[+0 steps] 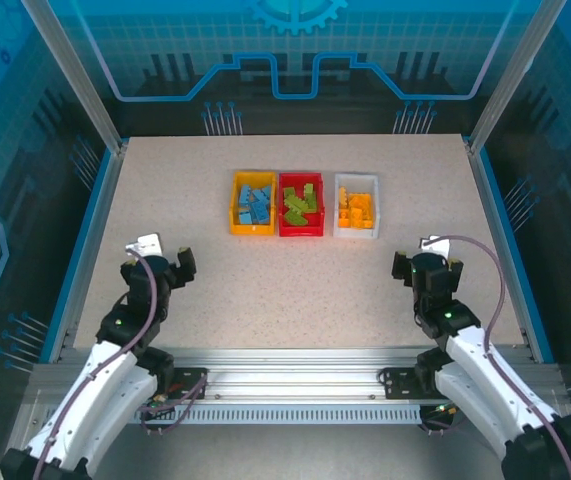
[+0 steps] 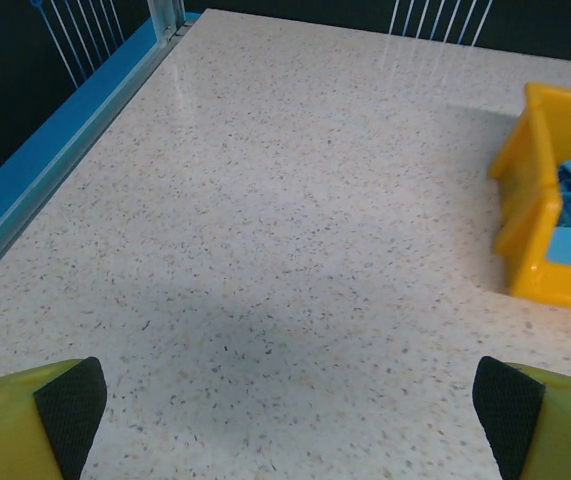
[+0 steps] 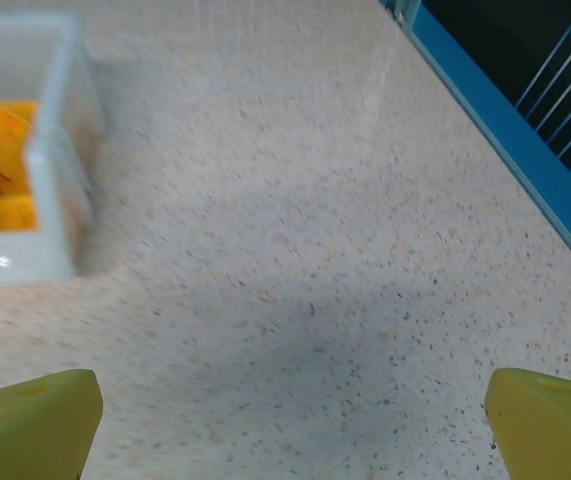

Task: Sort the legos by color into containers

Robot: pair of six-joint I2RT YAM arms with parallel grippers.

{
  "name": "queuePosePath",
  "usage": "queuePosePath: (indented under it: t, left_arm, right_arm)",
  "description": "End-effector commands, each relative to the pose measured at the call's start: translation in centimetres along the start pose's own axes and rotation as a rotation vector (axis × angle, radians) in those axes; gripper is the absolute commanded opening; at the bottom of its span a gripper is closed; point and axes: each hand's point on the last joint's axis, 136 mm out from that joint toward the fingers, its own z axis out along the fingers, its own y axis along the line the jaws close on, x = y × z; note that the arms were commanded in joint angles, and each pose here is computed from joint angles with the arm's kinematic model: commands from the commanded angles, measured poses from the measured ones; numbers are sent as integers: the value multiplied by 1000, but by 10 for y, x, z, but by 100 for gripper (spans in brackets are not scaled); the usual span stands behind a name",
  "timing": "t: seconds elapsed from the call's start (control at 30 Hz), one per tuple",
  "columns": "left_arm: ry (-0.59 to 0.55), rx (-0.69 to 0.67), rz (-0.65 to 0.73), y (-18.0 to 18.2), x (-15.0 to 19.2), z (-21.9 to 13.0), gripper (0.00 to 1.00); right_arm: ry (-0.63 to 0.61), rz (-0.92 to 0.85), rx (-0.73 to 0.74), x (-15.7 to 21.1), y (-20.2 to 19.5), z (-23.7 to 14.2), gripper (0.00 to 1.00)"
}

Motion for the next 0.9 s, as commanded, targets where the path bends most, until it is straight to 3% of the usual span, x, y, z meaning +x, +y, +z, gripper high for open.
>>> queuePosePath:
  t: [0.0, 0.1, 0.23, 0.47, 0.63, 0.7, 0.87]
  left_arm:
    - [-194, 13, 0, -10, -31, 15, 99]
    - [-220, -6, 43, -14, -16, 42, 99]
    - [-145, 34, 29, -23, 2, 76, 99]
    - [-220, 87, 17, -31, -18, 115, 99]
    - [-192, 143, 27, -40, 2, 134, 99]
    - [-223, 165, 42, -44, 0, 135, 99]
    - [-105, 169, 24, -43, 4, 151, 99]
  right_arm:
    - [-173, 49, -70, -35, 11, 13, 100]
    - [-184, 24, -84, -27, 17, 32, 100]
    - [-212, 11, -137, -40, 30, 48, 100]
    - [-258, -29, -213, -54, 46, 74, 100]
    - [-259, 7, -253, -36, 46, 93, 100]
    - [-205, -14, -278, -32, 52, 97, 100]
    - [-142, -65, -292, -35, 65, 109, 100]
